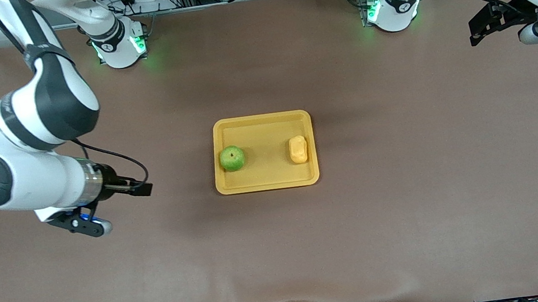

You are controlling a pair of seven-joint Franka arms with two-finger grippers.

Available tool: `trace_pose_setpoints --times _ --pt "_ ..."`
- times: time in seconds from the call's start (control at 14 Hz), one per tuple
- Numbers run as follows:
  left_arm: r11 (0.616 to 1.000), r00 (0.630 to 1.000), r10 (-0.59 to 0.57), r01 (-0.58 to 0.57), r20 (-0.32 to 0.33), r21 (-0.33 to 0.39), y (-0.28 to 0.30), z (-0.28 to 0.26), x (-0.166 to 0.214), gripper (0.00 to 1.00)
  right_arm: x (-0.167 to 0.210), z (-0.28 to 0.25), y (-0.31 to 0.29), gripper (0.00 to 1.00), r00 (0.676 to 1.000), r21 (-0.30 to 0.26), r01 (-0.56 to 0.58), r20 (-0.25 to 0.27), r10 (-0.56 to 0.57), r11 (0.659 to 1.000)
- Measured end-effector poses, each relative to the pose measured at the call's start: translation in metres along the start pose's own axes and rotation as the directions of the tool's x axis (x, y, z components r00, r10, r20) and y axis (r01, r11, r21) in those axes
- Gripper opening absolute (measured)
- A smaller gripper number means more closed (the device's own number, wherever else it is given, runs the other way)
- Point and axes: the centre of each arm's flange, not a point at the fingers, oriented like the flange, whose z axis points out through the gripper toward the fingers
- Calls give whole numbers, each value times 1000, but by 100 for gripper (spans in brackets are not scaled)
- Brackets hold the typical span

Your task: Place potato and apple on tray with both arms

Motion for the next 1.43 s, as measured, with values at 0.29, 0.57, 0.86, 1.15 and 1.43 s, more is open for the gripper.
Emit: trace_pose_setpoints --times 0.29,0.57,0.86,1.15,1.43 --pt "1000 1000 0 0 1 0 0 0 0 100 -21 -44 23 100 999 -9 40 -14 -40 999" --pt "1000 1000 0 0 10 1 0 1 -1 100 -35 -87 52 100 982 -41 164 -85 -167 986" --pt "1000 1000 0 0 10 1 0 0 -1 100 -47 -113 78 100 969 -66 224 -93 -230 972" --pt "1000 1000 -2 2 11 1 -1 1 -1 100 -54 -133 105 100 959 -70 255 -109 -261 964" --pt "1000 1000 -7 7 11 0 -4 1 -1 100 -67 -150 132 100 955 -78 260 -129 -268 963"
